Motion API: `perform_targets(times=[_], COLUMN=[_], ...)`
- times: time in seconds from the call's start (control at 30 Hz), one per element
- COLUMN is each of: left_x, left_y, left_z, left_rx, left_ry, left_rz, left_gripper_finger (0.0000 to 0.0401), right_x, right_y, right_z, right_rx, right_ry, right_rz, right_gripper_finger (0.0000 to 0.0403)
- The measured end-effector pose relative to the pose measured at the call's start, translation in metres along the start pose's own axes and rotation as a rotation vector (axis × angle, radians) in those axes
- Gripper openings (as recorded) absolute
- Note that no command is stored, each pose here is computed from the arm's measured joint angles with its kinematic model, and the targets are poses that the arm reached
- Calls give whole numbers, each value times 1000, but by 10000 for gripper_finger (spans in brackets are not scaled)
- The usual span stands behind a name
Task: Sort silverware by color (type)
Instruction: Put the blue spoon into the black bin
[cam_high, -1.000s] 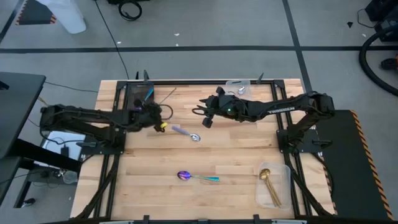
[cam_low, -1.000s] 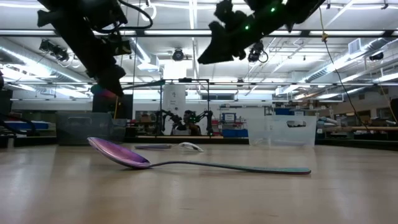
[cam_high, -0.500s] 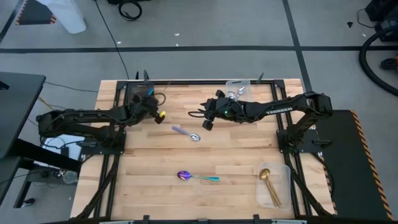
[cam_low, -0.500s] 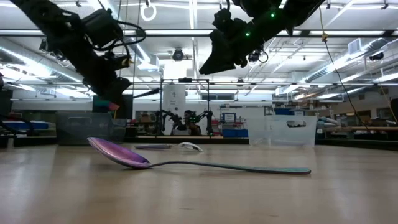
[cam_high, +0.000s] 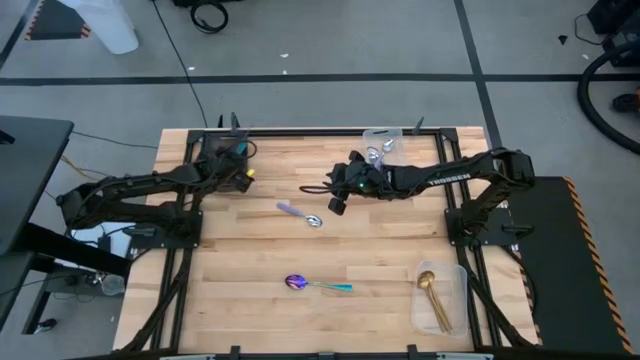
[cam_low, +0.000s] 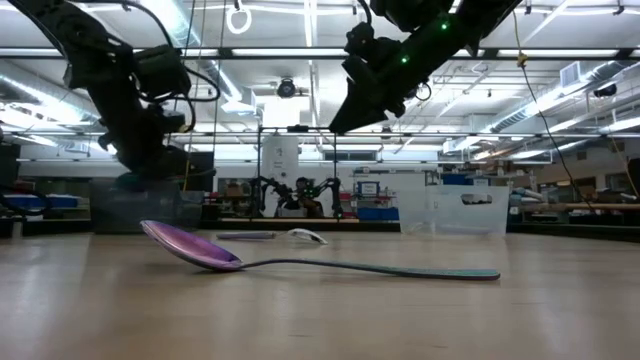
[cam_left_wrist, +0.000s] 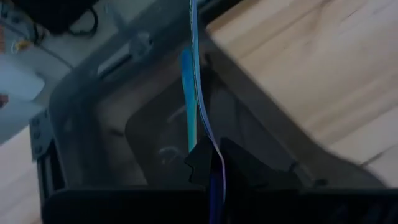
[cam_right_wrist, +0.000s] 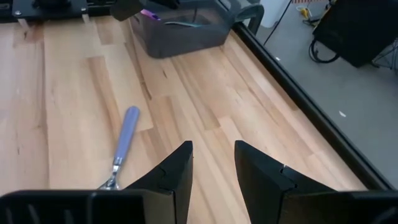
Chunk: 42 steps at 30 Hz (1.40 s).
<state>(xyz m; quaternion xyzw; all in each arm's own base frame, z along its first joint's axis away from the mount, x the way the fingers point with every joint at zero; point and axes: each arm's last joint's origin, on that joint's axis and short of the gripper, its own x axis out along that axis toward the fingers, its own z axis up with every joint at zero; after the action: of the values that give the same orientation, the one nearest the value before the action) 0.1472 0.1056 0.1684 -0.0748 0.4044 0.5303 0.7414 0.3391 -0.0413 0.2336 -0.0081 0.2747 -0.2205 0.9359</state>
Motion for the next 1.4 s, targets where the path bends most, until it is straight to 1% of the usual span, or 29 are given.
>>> perform_targets(times=[0.2,0.5,0.63,1.13,1.3,1.4], left_x=[0,1,1,3,3,2], left_y=[3,9,10,9,7,6], left_z=[-8,-15,-16,-24,-24,-24], left_rx=[-7,21,25,-34,-31,-12], left_ry=[74,144,157,191,182,164], left_rz=[24,71,76,45,41,57], left_gripper_finger=[28,28,28,29,29,29], right_x=[-2,-4,-4,-4,-4,-4], right_y=[5,12,12,13,13,13], right_z=[-1,-1,-1,-1,-1,-1], right_rx=[3,-5,-5,3,3,3], right_ry=[6,3,2,2,2,2], right_rz=[13,32,32,37,38,40], right_gripper_finger=[128,128,128,128,128,128])
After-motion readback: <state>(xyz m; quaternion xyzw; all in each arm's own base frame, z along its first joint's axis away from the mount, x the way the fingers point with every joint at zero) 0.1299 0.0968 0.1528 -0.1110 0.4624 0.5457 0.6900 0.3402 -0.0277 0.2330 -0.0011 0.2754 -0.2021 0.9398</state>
